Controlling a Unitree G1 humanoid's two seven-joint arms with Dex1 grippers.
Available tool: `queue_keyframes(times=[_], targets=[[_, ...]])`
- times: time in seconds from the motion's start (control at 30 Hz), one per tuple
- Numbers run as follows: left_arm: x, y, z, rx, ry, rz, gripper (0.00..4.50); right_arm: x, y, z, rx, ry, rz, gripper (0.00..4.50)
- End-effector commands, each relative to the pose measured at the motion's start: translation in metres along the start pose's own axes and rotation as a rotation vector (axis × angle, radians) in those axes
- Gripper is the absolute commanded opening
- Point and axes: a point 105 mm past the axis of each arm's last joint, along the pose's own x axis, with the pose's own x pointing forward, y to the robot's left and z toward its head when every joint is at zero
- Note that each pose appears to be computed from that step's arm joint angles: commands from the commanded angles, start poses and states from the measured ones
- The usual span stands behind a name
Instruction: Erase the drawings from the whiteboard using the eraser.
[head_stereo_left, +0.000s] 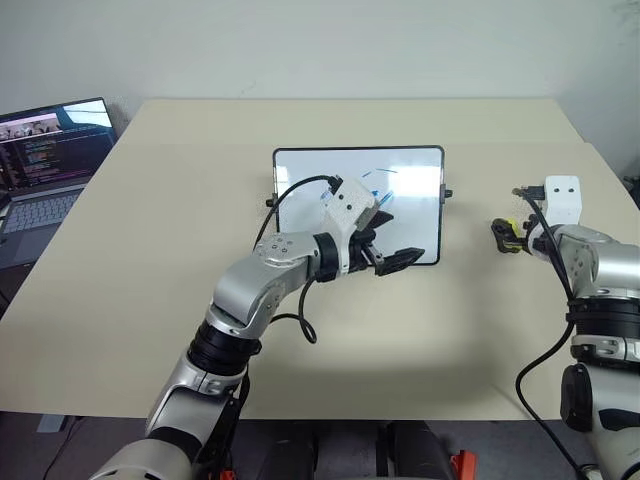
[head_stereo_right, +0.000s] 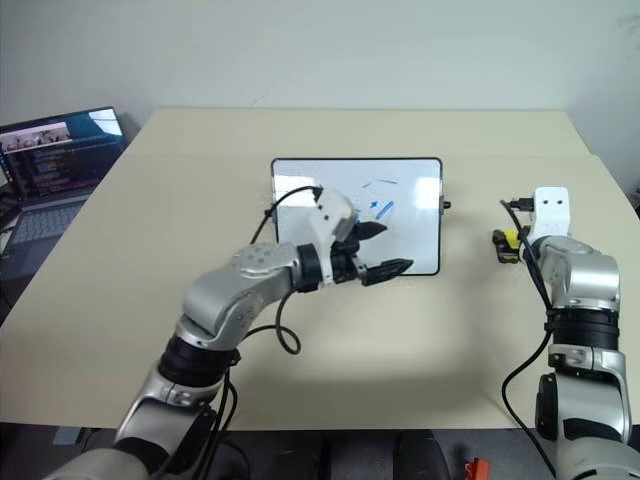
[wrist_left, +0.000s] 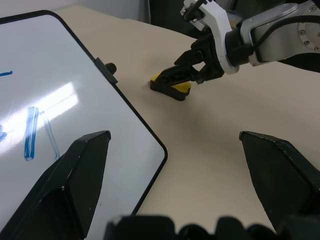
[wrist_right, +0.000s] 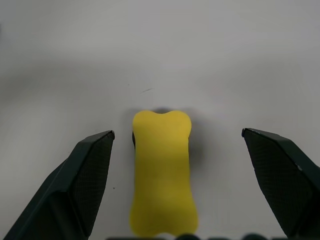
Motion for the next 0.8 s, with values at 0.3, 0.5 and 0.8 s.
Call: queue_keyframes(times=[0.3, 0.5, 0.8], targets=[[-0.001, -0.01, 0.015, 0.05, -0.032, -0.039, 4.5, -0.002, -0.007, 0.002, 0.002, -0.036, -0.015, 3.84], [-0.005, -0.005, 0.013, 0.052, -0.026, -0.017, 4.5, 0.004, -0.005, -0.007, 0.002, -0.017, -0.015, 1.74], [-0.01, -0.001, 0.013, 0.049, -0.029, 0.009, 4.5, 0.006, -0.003, -0.01, 0.005, -0.016, -0.02, 0.96]])
